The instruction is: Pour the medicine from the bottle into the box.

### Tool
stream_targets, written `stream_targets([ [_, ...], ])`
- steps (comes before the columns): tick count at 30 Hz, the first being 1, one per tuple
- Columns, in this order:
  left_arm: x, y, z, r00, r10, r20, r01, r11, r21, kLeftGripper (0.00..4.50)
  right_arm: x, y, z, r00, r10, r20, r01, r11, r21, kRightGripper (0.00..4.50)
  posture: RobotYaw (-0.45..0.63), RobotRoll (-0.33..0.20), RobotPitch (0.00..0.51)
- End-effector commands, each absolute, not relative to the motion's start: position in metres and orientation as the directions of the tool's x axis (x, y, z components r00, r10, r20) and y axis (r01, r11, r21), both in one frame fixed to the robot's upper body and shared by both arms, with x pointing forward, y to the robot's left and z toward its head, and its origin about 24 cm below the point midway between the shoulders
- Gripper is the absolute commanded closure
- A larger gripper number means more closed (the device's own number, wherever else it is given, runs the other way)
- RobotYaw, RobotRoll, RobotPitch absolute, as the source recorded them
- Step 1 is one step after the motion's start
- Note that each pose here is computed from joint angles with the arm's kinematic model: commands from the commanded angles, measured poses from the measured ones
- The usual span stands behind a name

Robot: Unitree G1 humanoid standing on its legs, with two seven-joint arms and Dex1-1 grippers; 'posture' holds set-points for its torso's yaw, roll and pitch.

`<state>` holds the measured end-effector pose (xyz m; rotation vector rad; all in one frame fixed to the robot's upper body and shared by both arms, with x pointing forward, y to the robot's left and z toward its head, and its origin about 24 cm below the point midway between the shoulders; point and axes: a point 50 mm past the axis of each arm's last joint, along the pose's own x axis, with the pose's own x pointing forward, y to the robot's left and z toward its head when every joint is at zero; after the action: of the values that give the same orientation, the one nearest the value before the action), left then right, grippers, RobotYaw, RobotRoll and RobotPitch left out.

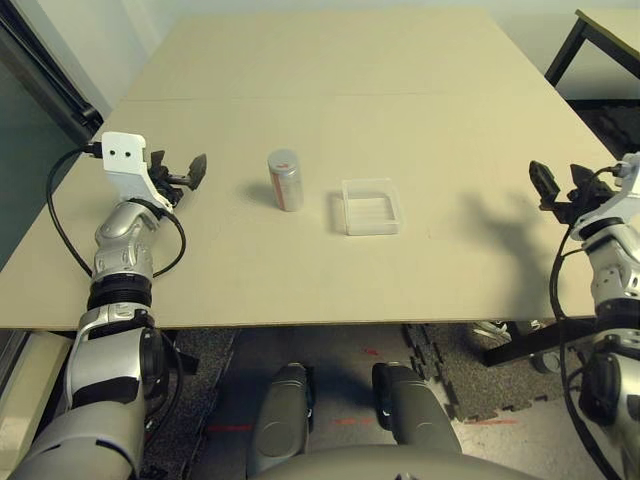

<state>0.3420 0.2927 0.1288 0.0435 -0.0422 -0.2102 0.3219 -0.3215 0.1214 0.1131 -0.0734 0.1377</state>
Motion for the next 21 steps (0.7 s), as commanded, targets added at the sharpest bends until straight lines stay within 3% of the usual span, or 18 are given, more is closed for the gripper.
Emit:
stream_targets([
  [1, 0.336, 0.282, 0.125, 0.955, -0.296, -0.007, 0.296, 0.955, 0.022, 0.02, 0.322, -0.312, 0.13, 0.972, 0.231, 0.044, -0.234, 0.966, 0.105, 0.0, 0.09, 0.0, 0.109],
  [12, 0.32, 0.246, 0.123, 0.831, -0.544, -0.114, 0.544, 0.838, -0.041, 0.02, 0.325, -0.267, 0.156, 0.875, 0.483, -0.024, -0.479, 0.873, 0.098, 0.0, 0.08, 0.0, 0.095],
  [21, 0.31, 0.226, 0.112, 0.737, -0.651, -0.18, 0.652, 0.756, -0.064, 0.02, 0.32, -0.248, 0.156, 0.831, 0.552, -0.07, -0.545, 0.833, 0.096, 0.0, 0.06, 0.0, 0.098],
])
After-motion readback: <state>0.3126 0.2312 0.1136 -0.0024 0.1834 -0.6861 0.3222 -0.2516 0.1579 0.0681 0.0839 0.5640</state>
